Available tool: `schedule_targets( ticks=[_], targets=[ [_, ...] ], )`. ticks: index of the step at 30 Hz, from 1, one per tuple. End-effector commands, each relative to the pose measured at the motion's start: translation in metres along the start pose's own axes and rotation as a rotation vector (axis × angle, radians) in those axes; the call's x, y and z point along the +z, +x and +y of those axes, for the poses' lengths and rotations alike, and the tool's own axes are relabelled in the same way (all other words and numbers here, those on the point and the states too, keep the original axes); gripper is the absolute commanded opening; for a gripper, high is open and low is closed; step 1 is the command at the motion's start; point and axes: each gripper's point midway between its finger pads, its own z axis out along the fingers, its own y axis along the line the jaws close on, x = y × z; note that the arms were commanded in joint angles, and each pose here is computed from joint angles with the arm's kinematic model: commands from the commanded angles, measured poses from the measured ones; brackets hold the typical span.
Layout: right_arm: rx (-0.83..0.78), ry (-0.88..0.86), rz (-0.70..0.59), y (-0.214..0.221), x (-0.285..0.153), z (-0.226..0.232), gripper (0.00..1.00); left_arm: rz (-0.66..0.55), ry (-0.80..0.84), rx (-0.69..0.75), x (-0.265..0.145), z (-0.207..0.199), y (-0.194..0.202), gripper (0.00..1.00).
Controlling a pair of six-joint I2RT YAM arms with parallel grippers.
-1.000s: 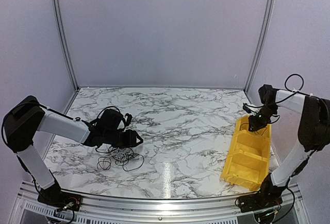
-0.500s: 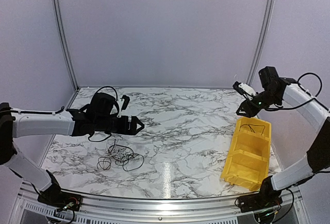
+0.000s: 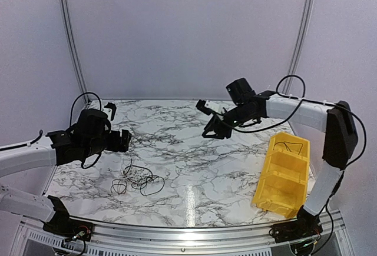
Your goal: Untangle the cables
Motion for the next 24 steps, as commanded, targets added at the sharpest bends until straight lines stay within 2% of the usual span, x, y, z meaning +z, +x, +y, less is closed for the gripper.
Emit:
schedule_targets(
  ticks=[1, 3, 7, 9, 13, 15, 24],
  targets=[
    [-0.125, -0.081, -0.115, -0.057, 0.052, 0.038, 0.35, 0.167, -0.171, 0.035, 0.019, 0.043, 0.045, 0.99],
    [-0.169, -0.139, -0.117, -0.062, 0.078, 0.056, 0.35, 0.158, -0.171, 0.021, 0.023, 0.043, 0.045, 0.99],
    [-0.3, -0.223, -0.089, -0.058, 0.128, 0.088, 0.32, 0.016, -0.148, -0.14, 0.015, 0.047, 0.03, 0.99],
    [-0.382, -0.237, -0.058, -0.048, 0.152, 0.099, 0.3, -0.03, -0.075, -0.162, 0.013, 0.041, 0.026, 0.98],
    [-0.444, -0.28, -0.05, -0.042, 0.17, 0.115, 0.29, 0.004, -0.067, -0.147, 0.013, 0.04, 0.03, 0.91],
    [-0.445, -0.3, -0.044, -0.039, 0.174, 0.121, 0.32, 0.04, -0.057, -0.141, 0.015, 0.037, 0.035, 0.88],
    [-0.51, -0.346, -0.001, -0.024, 0.191, 0.146, 0.37, 0.054, -0.055, -0.165, 0.017, 0.037, 0.039, 0.87]
  ],
)
